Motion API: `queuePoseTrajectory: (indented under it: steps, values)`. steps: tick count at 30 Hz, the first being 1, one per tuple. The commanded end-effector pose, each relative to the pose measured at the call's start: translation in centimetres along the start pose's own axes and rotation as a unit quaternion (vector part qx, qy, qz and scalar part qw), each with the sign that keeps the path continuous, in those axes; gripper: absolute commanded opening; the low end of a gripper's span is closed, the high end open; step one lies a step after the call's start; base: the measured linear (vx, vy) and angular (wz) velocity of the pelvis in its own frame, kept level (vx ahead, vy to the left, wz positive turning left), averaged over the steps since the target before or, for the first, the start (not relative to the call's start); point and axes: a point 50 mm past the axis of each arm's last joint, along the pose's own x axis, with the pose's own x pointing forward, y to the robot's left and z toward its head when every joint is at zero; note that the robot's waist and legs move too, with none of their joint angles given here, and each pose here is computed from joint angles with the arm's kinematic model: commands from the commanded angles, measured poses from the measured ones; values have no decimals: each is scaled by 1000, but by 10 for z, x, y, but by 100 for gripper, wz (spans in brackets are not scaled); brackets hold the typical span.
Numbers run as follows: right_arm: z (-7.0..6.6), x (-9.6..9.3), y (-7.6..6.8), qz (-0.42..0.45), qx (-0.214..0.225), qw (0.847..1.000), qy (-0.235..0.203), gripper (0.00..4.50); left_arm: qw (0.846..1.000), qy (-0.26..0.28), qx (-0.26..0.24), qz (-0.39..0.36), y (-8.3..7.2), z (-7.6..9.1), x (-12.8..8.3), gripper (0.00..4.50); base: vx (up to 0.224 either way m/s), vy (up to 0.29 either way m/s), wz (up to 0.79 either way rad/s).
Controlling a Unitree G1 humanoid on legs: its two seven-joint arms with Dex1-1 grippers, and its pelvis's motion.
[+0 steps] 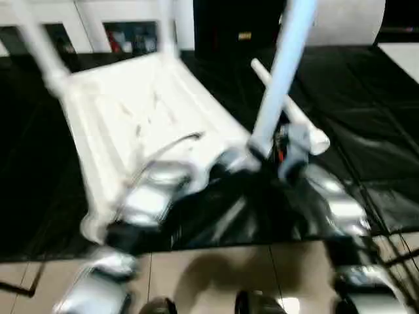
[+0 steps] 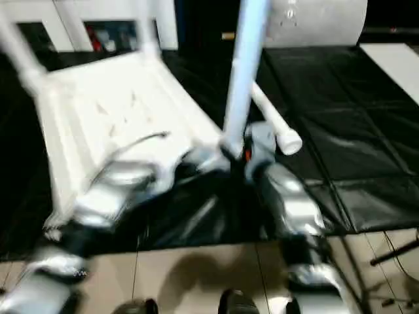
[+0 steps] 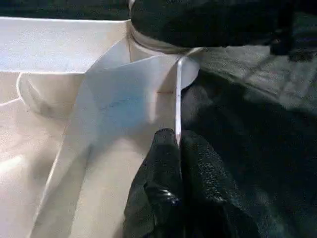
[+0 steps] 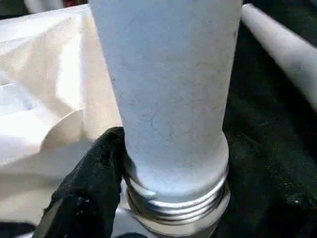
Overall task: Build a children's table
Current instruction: Rotate leg to tighten
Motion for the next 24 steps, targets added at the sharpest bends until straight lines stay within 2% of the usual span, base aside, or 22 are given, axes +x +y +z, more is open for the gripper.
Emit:
queuePoseTrajectory:
  steps: [1, 6, 7, 9, 11, 13, 14, 16, 18, 20, 24]
  values:
    - [-25, 6, 39, 61, 42, 996, 46, 324, 996, -50, 28, -61, -30, 29, 13, 0, 0, 0, 0]
    - [-17, -4, 29, 71, 38, 997, 12, 360, 997, -34, 46, -58, -18, 19, 3, 0, 0, 0, 0]
    - [-15, -5, 27, 73, 36, 997, 7, 380, 997, -32, 47, -56, -16, 18, 2, 0, 0, 0, 0]
    - [-13, -8, 25, 84, 32, 996, -1, 384, 997, -29, 49, -58, -13, 16, 0, 0, 0, 0, 0]
    - [-5, -18, 14, 118, 16, 993, -21, 418, 995, -19, 63, -77, -7, 8, -8, 0, 0, 0, 0]
    - [0, -29, 1, 151, -11, 988, -24, 428, 992, -7, 75, -98, 0, 0, -16, 0, 0, 0, 0]
    - [0, -29, 1, 151, -11, 988, -24, 437, 992, -7, 75, -98, 0, 0, -16, 0, 0, 0, 0]
    - [5, -40, -17, 188, -53, 981, -15, 445, 987, 5, 86, -133, 6, -9, -26, 0, 0, 0, 0]
    - [7, -43, -21, 200, -65, 978, -11, 445, 985, 9, 92, -143, 8, -12, -29, 0, 0, 0, 0]
    - [13, -51, -30, 246, -100, 964, 0, 445, 975, 16, 117, -186, 11, -17, -39, 0, 0, 0, 0]
    - [17, -60, -32, 334, -145, 931, 33, 445, 956, 39, 145, -252, 15, -25, -54, 0, 0, 0, 0]
